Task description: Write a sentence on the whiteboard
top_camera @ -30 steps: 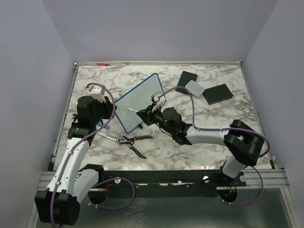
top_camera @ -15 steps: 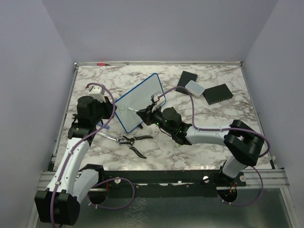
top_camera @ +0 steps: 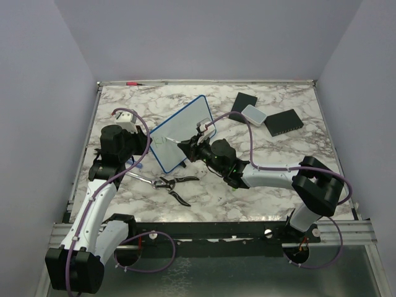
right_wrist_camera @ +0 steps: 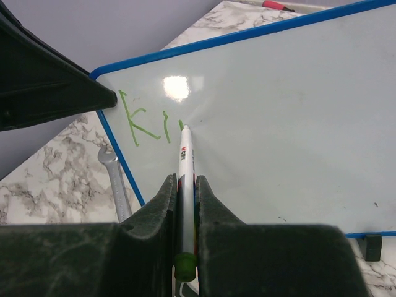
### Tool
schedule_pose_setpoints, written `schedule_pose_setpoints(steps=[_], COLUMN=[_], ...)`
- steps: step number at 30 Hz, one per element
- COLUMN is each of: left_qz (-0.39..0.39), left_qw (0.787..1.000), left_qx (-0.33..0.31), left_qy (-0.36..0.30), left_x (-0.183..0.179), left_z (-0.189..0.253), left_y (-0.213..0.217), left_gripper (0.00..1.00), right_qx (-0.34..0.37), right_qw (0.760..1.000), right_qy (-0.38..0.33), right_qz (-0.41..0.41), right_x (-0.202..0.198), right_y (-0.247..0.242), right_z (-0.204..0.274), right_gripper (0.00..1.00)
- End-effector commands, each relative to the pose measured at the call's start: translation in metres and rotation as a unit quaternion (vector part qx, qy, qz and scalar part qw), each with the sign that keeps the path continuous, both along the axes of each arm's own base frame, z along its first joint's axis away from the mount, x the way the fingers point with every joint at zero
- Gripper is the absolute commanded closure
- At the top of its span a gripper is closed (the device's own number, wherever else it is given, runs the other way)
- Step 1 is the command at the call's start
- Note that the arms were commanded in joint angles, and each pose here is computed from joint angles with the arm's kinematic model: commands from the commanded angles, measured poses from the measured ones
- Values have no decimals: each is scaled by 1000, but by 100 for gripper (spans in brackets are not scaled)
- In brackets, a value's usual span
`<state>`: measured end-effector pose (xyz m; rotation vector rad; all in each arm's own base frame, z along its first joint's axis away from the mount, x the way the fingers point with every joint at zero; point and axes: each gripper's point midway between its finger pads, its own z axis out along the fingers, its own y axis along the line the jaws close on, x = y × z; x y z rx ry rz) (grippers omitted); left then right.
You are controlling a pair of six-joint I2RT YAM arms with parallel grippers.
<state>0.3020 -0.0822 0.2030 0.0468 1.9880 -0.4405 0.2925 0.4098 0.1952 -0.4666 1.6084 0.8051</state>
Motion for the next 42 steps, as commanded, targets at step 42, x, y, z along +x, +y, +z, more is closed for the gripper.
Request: schedule_pose_setpoints(steps=[42], left_qz=[9], left_qw=[1000], left_qx=[14], left_qy=[0], left_x=[-2], left_z=[-1], left_y=[5], left_gripper=[85], right_qx=[34], right_qw=[999], right_qy=[-23], right_qz=[-7], right_x=[-15], right_y=[-13], right_z=[32], right_gripper=[99])
